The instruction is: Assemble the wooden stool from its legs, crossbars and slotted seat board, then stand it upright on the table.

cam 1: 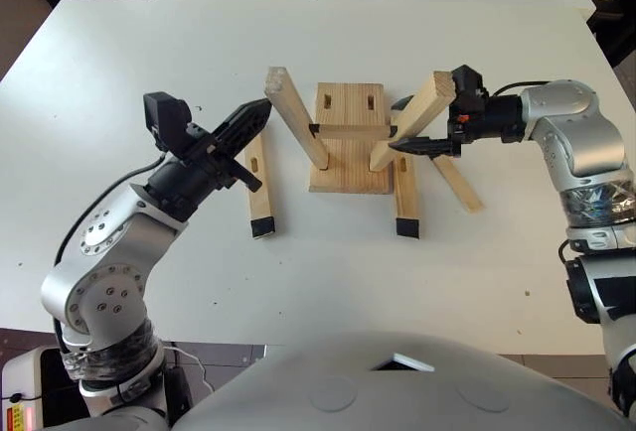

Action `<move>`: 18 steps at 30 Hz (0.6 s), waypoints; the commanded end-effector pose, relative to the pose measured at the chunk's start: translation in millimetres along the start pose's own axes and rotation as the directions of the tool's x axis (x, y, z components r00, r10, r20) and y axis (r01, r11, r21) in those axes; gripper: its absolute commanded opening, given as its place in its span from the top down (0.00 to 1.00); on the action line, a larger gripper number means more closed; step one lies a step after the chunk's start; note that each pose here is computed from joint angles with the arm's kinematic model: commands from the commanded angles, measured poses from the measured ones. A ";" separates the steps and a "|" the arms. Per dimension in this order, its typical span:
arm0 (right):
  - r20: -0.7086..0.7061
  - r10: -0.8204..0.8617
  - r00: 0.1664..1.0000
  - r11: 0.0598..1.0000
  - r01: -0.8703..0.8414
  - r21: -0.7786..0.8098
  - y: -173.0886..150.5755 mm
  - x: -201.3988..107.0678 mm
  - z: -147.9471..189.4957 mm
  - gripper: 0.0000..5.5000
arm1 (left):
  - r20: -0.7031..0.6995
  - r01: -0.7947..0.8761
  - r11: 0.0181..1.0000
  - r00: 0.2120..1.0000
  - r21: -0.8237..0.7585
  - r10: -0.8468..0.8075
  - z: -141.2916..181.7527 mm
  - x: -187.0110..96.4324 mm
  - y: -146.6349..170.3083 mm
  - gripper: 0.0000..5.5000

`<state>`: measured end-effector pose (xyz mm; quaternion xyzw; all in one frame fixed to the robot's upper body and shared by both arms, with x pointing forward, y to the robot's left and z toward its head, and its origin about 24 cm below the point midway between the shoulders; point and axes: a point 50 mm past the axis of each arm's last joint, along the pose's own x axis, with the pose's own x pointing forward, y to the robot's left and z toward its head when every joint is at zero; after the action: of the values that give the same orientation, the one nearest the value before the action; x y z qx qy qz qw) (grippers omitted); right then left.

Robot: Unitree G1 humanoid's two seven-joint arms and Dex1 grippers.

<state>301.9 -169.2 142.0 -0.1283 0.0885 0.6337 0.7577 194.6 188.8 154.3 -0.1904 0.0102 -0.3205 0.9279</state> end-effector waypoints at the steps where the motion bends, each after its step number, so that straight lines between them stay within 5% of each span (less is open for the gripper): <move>1: -0.035 -0.076 0.996 0.997 0.076 -0.007 2.8 -21.9 -2.4 0.36 | 0.037 -0.185 0.983 0.982 -0.015 0.186 -6.2 -7.5 17.2 1.00; 10: -0.097 -0.200 0.975 0.973 0.209 0.096 30.1 -36.2 -28.0 0.36 | 0.014 -0.390 0.921 0.920 -0.015 0.391 -38.6 -28.5 17.5 1.00; 14: -0.194 -0.554 0.810 0.788 0.585 0.190 47.0 -45.3 -54.3 0.40 | 0.041 -0.536 0.840 0.844 0.089 0.535 -43.7 -27.0 26.2 1.00; 18: -0.225 -0.629 0.744 0.706 0.668 0.235 82.3 -34.9 -54.5 0.52 | 0.029 -0.613 0.778 0.788 0.142 0.615 -57.6 -27.8 16.9 1.00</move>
<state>230.1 -212.7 90.6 -0.0805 0.1838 0.3200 0.9259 180.6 206.5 98.0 -0.1242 0.0439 -0.0173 0.9911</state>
